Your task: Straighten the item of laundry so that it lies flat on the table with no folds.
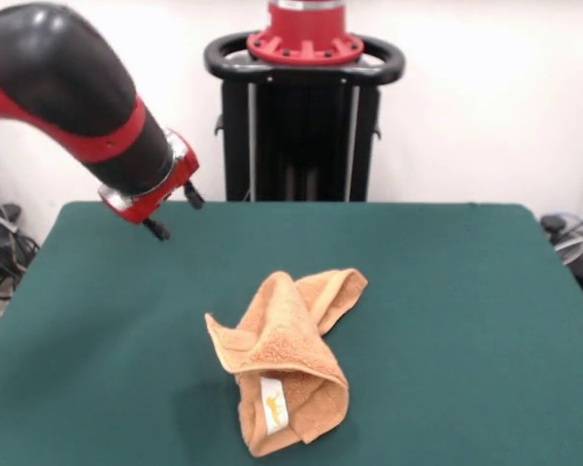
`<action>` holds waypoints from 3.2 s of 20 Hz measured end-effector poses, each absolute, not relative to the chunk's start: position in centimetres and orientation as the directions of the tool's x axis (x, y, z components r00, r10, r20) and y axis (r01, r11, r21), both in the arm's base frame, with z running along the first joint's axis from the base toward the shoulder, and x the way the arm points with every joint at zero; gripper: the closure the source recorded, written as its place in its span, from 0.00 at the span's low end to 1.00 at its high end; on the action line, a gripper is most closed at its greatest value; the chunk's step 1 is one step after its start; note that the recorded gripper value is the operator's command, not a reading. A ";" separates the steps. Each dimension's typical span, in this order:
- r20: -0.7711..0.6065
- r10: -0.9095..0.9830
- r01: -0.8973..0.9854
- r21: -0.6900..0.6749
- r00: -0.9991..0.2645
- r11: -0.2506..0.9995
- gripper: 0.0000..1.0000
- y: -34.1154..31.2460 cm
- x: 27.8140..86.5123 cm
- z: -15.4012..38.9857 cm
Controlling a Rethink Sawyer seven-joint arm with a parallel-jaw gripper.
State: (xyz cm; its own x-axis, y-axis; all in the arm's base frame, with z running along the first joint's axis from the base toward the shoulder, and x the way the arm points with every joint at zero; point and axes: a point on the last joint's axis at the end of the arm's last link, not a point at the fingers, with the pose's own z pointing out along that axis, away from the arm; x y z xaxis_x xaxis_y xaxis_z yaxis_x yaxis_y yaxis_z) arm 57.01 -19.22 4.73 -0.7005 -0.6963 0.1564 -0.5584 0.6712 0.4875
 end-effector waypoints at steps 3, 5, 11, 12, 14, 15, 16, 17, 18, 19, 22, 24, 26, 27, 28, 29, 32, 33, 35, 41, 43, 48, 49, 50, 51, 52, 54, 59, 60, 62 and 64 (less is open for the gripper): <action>0.104 -0.692 -0.609 0.396 -0.714 0.688 0.00 -18.5 58.6 5.8; 0.068 -0.687 -0.629 0.345 -0.723 0.697 0.00 -17.9 59.7 6.6; -0.051 -0.648 -0.641 0.227 -0.760 0.733 0.00 -15.3 62.7 10.3; -0.058 -0.645 -0.640 0.223 -0.762 0.736 0.00 -15.1 62.8 10.5; -0.086 -0.630 -0.632 0.211 -0.772 0.746 0.00 -14.3 63.4 11.2; -0.095 -0.623 -0.627 0.216 -0.777 0.749 0.00 -13.9 63.5 11.3; -0.104 -0.615 -0.621 0.221 -0.781 0.752 0.00 -13.5 63.7 11.4; -0.107 -0.610 -0.617 0.228 -0.785 0.753 0.00 -13.3 63.8 11.4; -0.110 -0.606 -0.613 0.237 -0.788 0.754 0.00 -13.1 63.9 11.2; -0.111 -0.602 -0.608 0.250 -0.791 0.753 0.00 -12.9 63.9 10.9; -0.105 -0.588 -0.589 0.305 -0.802 0.748 0.00 -12.3 63.6 9.6; -0.089 -0.581 -0.569 0.365 -0.809 0.737 0.00 -11.8 63.1 8.2; -0.063 -0.579 -0.543 0.442 -0.813 0.714 0.00 -11.2 62.3 6.2; -0.053 -0.579 -0.532 0.471 -0.813 0.704 0.00 -10.9 61.9 5.4; -0.041 -0.580 -0.518 0.506 -0.814 0.690 0.00 -10.5 61.4 4.4; -0.029 -0.581 -0.502 0.539 -0.813 0.676 0.00 -10.1 60.9 3.3; -0.001 -0.582 -0.454 0.627 -0.813 0.633 0.00 -8.8 59.4 0.3; 0.010 -0.580 -0.429 0.663 -0.814 0.613 0.00 -8.1 58.7 -1.2; 0.018 -0.578 -0.408 0.691 -0.816 0.597 0.00 -7.6 58.2 -2.5; 0.046 -0.590 -0.349 0.769 -0.806 0.535 0.00 -6.1 57.9 -5.9; 0.052 -0.601 -0.341 0.783 -0.798 0.521 0.00 -6.1 58.3 -5.9; 0.042 -0.602 -0.357 0.771 -0.797 0.527 0.00 -6.3 59.3 -5.3; 0.027 -0.593 -0.381 0.743 -0.805 0.551 0.00 -6.5 59.9 -4.8; 0.020 -0.589 -0.391 0.729 -0.808 0.561 0.00 -6.6 60.1 -4.7; 0.008 -0.582 -0.406 0.708 -0.813 0.577 0.00 -6.8 60.5 -4.4; -0.012 -0.571 -0.430 0.671 -0.821 0.604 0.00 -7.0 61.0 -3.9; -0.052 -0.554 -0.470 0.599 -0.831 0.648 0.00 -7.4 62.1 -3.0; -0.161 -0.518 -0.537 0.387 -0.840 0.750 0.00 -8.7 65.0 0.1; -0.177 -0.514 -0.542 0.349 -0.840 0.765 0.00 -8.9 65.5 0.8; -0.201 -0.507 -0.545 0.290 -0.838 0.787 0.00 -9.4 66.3 1.9; -0.222 -0.503 -0.546 0.221 -0.835 0.808 0.00 -9.9 66.9 3.5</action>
